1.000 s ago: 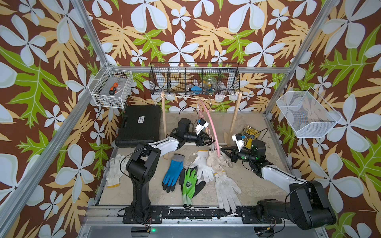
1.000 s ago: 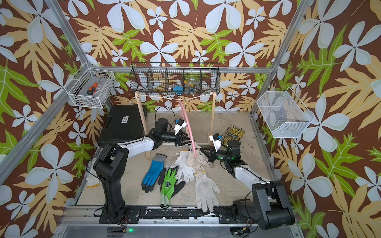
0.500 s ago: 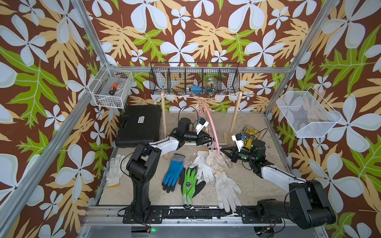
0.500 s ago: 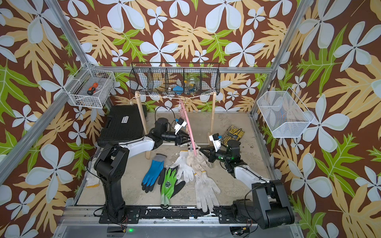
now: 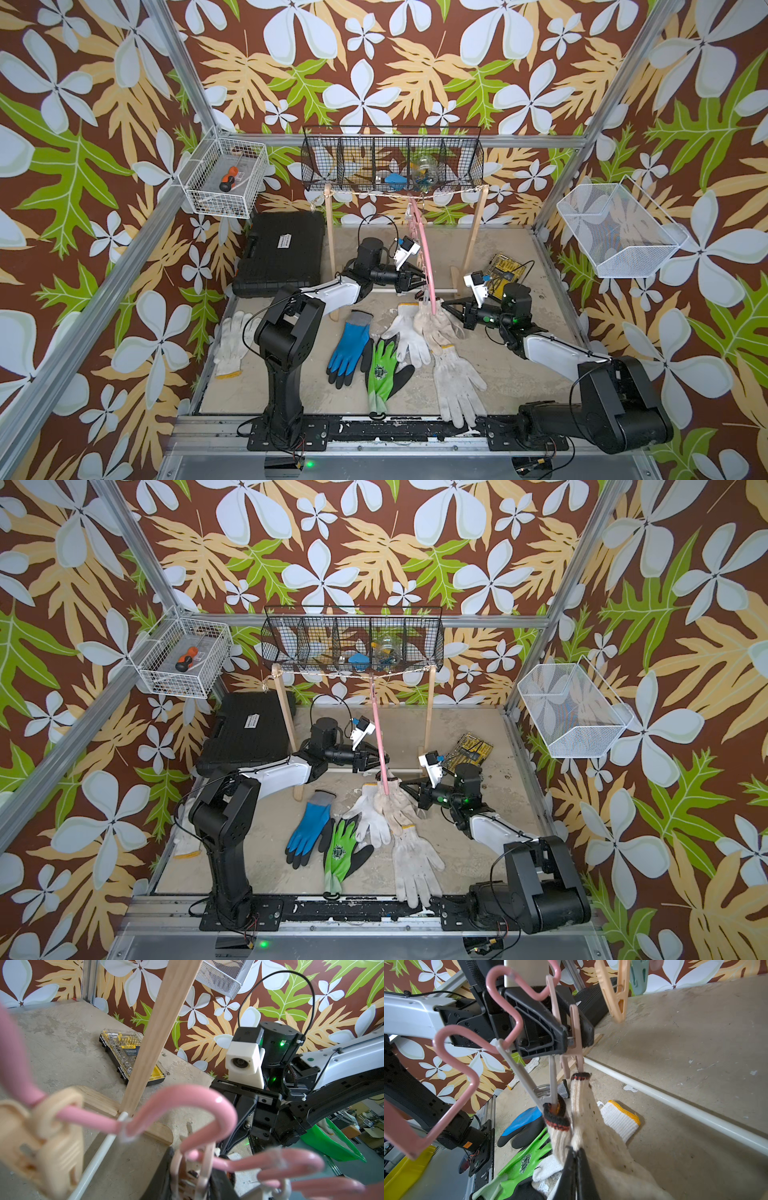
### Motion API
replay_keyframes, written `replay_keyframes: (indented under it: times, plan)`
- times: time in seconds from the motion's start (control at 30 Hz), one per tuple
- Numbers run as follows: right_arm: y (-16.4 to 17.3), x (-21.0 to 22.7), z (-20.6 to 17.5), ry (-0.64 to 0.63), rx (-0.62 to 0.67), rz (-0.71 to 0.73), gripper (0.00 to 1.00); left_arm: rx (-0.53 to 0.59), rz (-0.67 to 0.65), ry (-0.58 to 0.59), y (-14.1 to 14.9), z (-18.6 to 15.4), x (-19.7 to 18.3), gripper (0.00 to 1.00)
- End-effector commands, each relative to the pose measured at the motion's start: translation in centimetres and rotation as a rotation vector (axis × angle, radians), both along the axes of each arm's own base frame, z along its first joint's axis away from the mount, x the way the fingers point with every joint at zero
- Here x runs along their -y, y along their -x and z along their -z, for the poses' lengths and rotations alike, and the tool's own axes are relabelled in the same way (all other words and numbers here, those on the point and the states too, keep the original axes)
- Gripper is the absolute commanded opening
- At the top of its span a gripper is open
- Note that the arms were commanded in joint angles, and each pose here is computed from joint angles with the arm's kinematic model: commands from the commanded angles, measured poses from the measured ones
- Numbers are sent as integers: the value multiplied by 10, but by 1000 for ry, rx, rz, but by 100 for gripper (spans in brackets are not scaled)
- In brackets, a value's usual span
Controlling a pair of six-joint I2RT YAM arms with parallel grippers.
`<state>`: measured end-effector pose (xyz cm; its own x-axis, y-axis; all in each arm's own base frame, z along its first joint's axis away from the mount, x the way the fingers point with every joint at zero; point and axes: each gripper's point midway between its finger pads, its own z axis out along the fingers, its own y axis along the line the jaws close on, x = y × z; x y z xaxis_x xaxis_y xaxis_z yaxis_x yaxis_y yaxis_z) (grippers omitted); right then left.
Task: Clip the gloves onto a hanger to dry
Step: Open the clamp at the hanger.
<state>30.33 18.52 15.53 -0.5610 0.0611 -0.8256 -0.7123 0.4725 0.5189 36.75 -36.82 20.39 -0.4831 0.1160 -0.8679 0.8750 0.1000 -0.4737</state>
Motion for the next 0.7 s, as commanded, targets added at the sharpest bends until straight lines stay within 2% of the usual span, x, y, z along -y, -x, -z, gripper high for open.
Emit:
replay_keyframes:
  times: [0.0, 0.67]
  plan:
    - [1, -4, -7, -23, 29, -26, 0, 39, 4, 34, 1, -14, 0, 0]
    - [-5, -8, -25, -75, 68, -51, 0, 24, 29, 62, 7, -13, 0, 0]
